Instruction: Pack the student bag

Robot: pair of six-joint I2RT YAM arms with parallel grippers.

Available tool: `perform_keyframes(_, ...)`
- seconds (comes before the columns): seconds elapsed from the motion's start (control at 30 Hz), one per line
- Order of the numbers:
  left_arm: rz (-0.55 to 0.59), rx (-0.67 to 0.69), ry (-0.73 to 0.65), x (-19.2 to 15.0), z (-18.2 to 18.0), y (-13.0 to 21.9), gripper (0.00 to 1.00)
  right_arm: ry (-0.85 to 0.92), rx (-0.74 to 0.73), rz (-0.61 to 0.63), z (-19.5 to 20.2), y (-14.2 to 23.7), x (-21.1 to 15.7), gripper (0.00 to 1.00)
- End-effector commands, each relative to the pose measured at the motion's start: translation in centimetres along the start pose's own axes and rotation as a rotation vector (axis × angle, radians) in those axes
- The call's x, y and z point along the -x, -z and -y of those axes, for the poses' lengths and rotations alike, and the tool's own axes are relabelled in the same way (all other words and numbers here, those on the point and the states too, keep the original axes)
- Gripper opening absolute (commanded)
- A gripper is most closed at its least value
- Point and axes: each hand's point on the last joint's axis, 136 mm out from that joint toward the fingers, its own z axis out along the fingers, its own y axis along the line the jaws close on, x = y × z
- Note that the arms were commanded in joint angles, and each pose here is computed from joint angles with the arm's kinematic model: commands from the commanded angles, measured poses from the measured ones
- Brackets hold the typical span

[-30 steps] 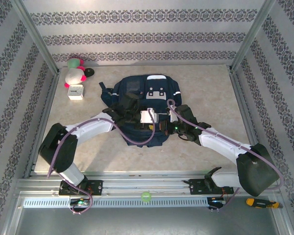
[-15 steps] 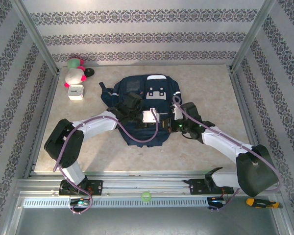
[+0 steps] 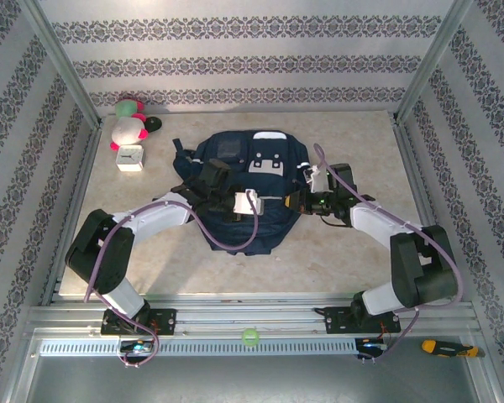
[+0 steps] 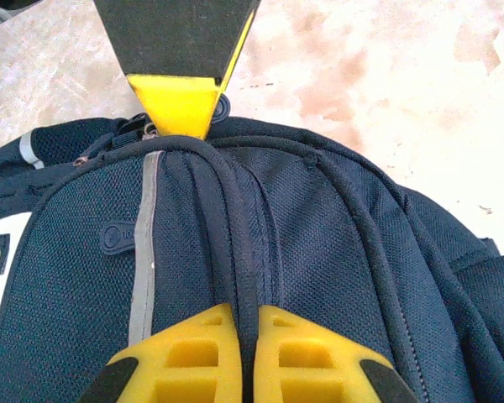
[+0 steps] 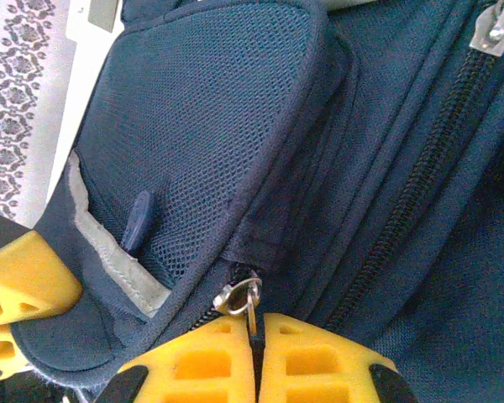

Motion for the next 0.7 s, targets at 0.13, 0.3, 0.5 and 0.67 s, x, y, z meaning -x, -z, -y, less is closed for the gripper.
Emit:
perform_keyframes(0.13,0.031,-0.144,0.064,0.3,4.2,1.6,0.04,0.002,-0.183,0.203,3.4,2.2,5.2,0.00)
perform_keyframes(0.3,0.021,-0.006,0.237,0.6,1.8,2.1,0.39,0.013,-0.154,0.176,1.6,3.3,4.9,0.36)
perform_keyframes(0.5,-0.030,0.367,0.693,1.7,-5.2,7.3,0.68,0.014,-0.225,0.211,-1.4,8.1,4.7,0.57)
perform_keyframes(0.67,-0.072,0.668,0.977,-0.1,-8.0,13.3,0.80,-0.001,-0.248,0.240,-3.7,9.8,4.5,0.60)
